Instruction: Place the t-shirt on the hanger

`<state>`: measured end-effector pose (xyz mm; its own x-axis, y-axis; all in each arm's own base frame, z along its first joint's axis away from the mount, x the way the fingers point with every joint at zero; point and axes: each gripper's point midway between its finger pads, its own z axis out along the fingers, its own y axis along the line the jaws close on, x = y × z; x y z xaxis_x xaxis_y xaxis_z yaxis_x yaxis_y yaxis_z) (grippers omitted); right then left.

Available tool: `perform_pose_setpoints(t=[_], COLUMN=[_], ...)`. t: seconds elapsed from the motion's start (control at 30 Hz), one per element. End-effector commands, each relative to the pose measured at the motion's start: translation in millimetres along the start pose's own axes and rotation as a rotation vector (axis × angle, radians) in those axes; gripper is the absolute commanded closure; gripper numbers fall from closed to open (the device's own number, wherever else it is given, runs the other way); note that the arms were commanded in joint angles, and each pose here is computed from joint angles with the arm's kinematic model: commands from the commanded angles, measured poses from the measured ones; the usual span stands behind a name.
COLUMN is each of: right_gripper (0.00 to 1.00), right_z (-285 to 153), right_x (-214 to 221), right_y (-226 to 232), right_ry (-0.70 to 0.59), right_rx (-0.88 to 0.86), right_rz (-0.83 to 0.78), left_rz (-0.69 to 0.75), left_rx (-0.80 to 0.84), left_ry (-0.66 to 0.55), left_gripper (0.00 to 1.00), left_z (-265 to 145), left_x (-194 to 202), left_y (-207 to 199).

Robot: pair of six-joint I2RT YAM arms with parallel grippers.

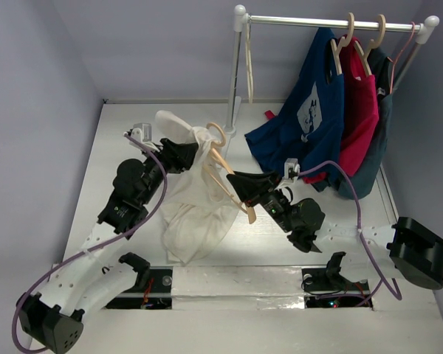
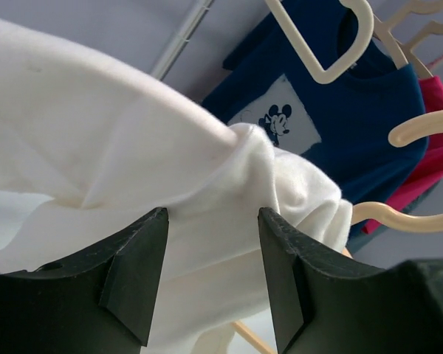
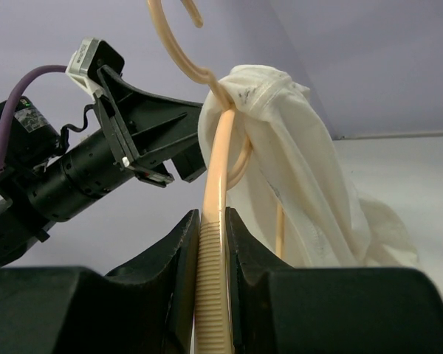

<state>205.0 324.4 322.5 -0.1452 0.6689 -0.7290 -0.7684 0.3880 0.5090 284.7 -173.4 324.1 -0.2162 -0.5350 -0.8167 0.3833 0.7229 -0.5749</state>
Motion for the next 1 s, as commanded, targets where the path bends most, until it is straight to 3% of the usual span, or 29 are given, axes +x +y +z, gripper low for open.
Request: perform_pose_setpoints(t=[0.0, 0.1, 0.13, 0.23, 0.63, 0.73, 0.83, 0.97], right_gripper=[1.00, 1.00, 1.00, 1.00, 1.00, 1.00, 1.00, 1.00], right_z=[3.2, 2.4, 2.7, 3.1, 4.7, 1.7, -0.6, -3.3], right_x=[-56.1, -56.3, -56.0, -56.8, -64.4, -65.8, -66.9, -66.5], right_y=[38.1, 38.8, 39.4, 40.1, 43.0, 39.1, 39.8, 43.0], right_ry=[-0.207, -0.207, -0.206, -0.211, -0.216, -0.220, -0.219, -0.212], right_rx=[-0.140, -0.144, -0.147, -0.150, -0.157, -0.150, -0.153, -0.171], right_rz=[0.078, 0.085, 0.086, 0.091, 0.079, 0.080, 0.090, 0.105], left_rz=[0.021, 0.030, 0.034, 0.047, 0.039, 0.063, 0.084, 0.131], left_rx=[0.114, 0.088, 0.076, 0.056, -0.078, -0.077, -0.047, 0.019], left_ry=[-0.046, -0.068, -0.071, -0.069, -0.116, -0.131, -0.128, -0.128], left_gripper=[0.52, 0.65, 0.77, 1.00, 0.99, 0.65, 0.58, 0.58], left_z=[5.2, 9.3, 11.6, 14.8, -15.6, -17.0, -13.2, -4.0], left_x=[-12.2, -16.2, -16.4, -16.6, -3.0, -9.4, -9.9, -11.5], left_y=[-21.7, -17.1, -14.8, -11.2, 29.4, 27.5, 21.9, 9.9])
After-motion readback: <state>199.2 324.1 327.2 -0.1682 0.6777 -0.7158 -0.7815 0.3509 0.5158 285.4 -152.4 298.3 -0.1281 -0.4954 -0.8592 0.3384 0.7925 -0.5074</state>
